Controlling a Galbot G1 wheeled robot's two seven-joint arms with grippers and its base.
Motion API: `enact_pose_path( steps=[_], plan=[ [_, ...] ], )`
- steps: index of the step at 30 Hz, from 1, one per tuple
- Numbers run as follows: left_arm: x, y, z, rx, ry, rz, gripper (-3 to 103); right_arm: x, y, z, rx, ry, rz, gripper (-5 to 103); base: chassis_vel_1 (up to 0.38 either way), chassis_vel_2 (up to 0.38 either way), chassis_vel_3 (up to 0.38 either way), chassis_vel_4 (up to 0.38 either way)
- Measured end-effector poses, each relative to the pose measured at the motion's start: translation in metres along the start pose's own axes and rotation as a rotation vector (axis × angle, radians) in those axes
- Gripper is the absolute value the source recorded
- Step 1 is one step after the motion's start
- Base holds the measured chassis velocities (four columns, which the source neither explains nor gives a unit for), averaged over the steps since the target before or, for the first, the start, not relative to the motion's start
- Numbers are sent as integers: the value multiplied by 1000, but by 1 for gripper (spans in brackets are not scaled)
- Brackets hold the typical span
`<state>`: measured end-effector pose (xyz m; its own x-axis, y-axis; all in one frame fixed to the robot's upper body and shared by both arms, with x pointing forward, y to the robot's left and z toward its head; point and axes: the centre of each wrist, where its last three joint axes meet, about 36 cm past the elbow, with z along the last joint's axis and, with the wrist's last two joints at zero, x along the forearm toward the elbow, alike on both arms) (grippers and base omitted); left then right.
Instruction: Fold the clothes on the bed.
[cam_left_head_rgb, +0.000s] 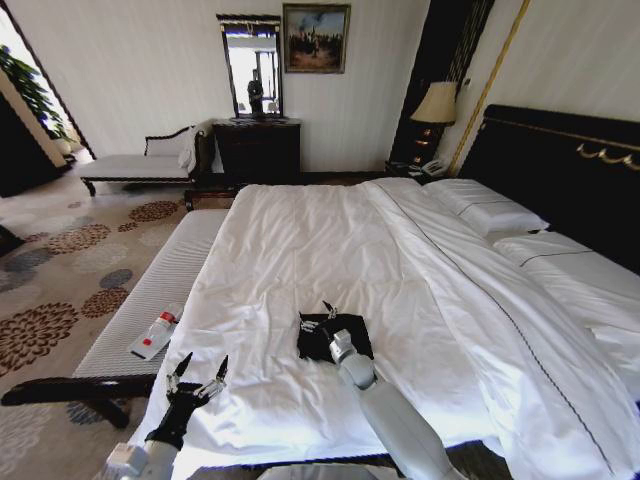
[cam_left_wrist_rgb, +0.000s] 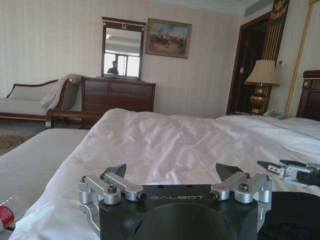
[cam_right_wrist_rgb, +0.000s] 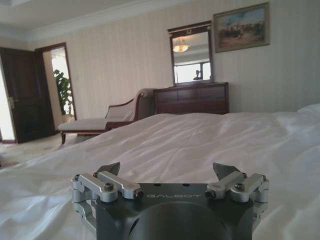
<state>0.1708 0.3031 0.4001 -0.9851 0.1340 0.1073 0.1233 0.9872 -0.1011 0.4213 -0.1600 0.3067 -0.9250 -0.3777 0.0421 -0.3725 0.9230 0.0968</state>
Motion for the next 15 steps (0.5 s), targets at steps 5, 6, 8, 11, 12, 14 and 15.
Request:
enact_pose_path(
  steps=[5, 6, 8, 11, 12, 14, 15],
  plan=[
    [0, 0, 0, 0, 0, 0, 100, 55, -40, -7, 54, -45, 143, 100, 0, 0, 0, 0],
    [0, 0, 0, 0, 0, 0, 100, 74, -51, -10, 77, -51, 179, 100, 0, 0, 0, 0],
    [0, 0, 0, 0, 0, 0, 100, 115, -68, -18, 113, -60, 247, 100, 0, 0, 0, 0],
    [0, 0, 0, 0, 0, 0, 100, 144, -79, -24, 139, -70, 295, 100, 0, 0, 0, 0],
    [0, 0, 0, 0, 0, 0, 100, 157, -83, -25, 158, -75, 314, 100, 0, 0, 0, 0],
    [0, 0, 0, 0, 0, 0, 100, 184, -90, -25, 192, -80, 349, 100, 0, 0, 0, 0],
    [0, 0, 0, 0, 0, 0, 100, 192, -91, -26, 199, -81, 359, 100, 0, 0, 0, 0]
  ],
)
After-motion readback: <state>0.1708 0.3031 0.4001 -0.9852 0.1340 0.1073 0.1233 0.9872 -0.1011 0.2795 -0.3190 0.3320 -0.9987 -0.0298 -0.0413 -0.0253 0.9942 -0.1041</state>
